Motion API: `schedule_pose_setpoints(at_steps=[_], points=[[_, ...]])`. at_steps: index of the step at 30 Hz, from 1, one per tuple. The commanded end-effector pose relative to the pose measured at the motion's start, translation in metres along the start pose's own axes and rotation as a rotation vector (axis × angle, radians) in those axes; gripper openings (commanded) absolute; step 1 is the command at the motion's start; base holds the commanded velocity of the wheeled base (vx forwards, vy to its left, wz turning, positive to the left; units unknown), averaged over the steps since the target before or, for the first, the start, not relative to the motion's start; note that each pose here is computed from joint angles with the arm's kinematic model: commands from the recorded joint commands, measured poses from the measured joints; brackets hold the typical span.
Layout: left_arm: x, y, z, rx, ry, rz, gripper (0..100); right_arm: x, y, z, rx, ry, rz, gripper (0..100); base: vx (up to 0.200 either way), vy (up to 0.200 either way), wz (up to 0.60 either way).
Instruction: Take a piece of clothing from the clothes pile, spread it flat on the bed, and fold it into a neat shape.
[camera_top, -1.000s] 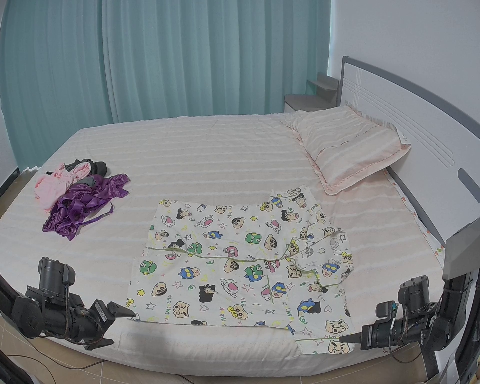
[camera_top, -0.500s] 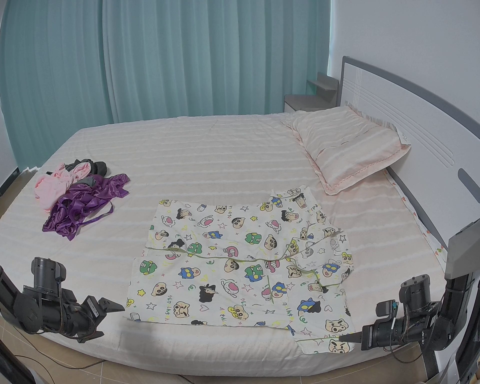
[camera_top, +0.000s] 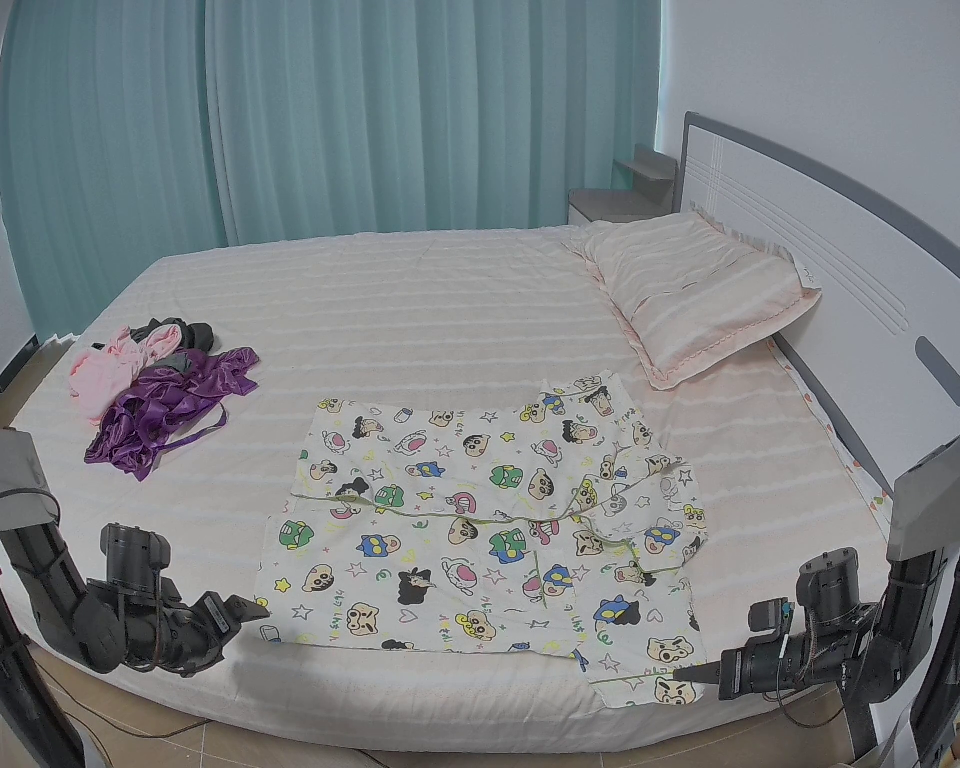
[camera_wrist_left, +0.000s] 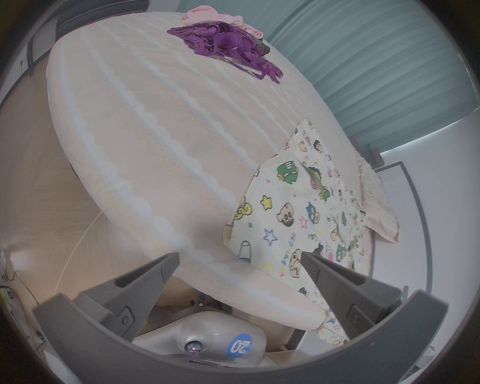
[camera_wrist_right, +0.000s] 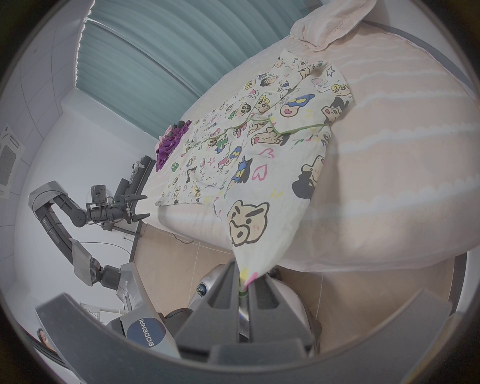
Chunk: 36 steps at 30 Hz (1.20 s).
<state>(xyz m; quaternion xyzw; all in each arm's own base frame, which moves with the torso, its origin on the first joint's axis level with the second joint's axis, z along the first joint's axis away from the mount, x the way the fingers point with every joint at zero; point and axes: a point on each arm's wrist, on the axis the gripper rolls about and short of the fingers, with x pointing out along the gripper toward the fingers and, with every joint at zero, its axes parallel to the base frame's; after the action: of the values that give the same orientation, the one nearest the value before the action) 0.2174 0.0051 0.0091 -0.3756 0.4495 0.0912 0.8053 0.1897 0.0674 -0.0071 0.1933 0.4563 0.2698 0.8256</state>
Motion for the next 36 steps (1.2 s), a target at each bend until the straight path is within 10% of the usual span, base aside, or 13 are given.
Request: schedule_pose_setpoints(at_steps=[1, 29, 30, 36], points=[[0.026, -0.009, -0.014, 0.06, 0.014, 0.065, 100, -0.002, 0.0, -0.004, 0.005, 0.01, -0.002, 0, 0.0, 0.0, 0.0], [0.065, -0.031, -0.008, 0.051, -0.143, 0.059, 100, -0.001, 0.0, -0.001, 0.0, -0.009, 0.003, 0, 0.0, 0.0, 0.0], [0.065, -0.031, -0.008, 0.051, -0.141, 0.061, 0, -0.001, 0.0, -0.001, 0.0, -0.009, 0.003, 0, 0.0, 0.0, 0.0], [0.066, -0.032, -0.007, 0.052, -0.159, 0.065, 0, -0.001, 0.0, -0.002, 0.002, -0.005, 0.003, 0, 0.0, 0.0, 0.0]])
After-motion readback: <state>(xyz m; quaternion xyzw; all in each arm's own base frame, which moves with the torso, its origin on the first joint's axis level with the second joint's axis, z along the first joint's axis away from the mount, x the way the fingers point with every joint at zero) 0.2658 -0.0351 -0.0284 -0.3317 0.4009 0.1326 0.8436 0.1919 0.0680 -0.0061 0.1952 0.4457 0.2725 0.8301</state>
